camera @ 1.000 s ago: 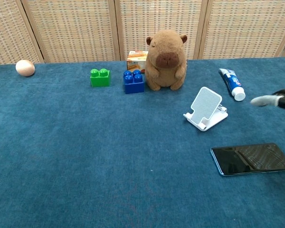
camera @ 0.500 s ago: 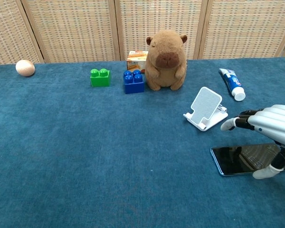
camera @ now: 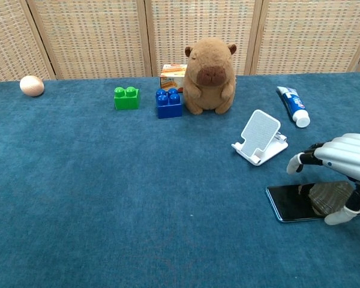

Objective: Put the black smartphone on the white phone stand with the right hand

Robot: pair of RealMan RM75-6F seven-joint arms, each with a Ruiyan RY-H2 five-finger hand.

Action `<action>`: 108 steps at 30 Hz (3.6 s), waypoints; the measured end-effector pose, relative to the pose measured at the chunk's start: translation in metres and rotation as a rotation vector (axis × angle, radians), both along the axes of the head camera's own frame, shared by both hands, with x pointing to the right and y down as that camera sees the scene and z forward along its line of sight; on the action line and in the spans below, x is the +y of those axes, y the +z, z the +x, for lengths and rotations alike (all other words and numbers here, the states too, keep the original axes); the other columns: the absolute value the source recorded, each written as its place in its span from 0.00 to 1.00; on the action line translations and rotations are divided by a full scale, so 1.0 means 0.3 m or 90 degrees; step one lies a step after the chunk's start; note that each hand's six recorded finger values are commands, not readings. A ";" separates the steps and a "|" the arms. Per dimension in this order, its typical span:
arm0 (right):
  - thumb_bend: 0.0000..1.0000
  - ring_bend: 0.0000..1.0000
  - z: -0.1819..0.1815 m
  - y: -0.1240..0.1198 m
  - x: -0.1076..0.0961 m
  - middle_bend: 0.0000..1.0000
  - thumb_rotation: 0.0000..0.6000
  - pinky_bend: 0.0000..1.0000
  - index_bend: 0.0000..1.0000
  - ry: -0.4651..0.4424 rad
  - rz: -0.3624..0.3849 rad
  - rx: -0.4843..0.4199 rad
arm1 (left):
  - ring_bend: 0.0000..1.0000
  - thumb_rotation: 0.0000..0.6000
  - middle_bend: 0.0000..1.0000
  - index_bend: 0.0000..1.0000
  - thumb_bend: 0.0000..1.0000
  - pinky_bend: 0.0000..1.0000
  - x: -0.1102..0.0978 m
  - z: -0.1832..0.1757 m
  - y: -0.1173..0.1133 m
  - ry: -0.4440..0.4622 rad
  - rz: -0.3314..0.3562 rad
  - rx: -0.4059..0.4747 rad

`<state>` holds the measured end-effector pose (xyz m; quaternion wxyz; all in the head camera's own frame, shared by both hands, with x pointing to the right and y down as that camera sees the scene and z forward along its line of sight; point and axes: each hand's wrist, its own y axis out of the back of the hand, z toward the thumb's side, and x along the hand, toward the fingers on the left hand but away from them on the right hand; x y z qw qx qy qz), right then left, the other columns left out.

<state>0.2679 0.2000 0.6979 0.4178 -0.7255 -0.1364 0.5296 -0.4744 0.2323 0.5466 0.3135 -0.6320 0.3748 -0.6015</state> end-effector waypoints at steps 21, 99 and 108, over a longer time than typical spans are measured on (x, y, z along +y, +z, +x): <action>0.19 0.23 0.024 0.040 -0.026 0.29 1.00 0.27 0.28 -0.035 -0.029 0.082 | 0.00 1.00 0.00 0.00 0.00 0.00 -0.001 0.005 0.015 0.001 -0.009 -0.007; 0.52 0.46 -0.425 -0.248 -0.308 0.53 1.00 0.43 0.56 -0.473 0.471 0.516 | 0.00 1.00 0.00 0.00 0.00 0.00 -0.026 -0.027 0.015 -0.013 -0.036 0.032; 0.52 0.46 -0.424 -0.203 -0.317 0.52 1.00 0.43 0.56 -0.516 0.465 0.566 | 0.00 1.00 0.00 0.00 0.00 0.00 -0.028 -0.028 0.024 -0.015 -0.042 0.031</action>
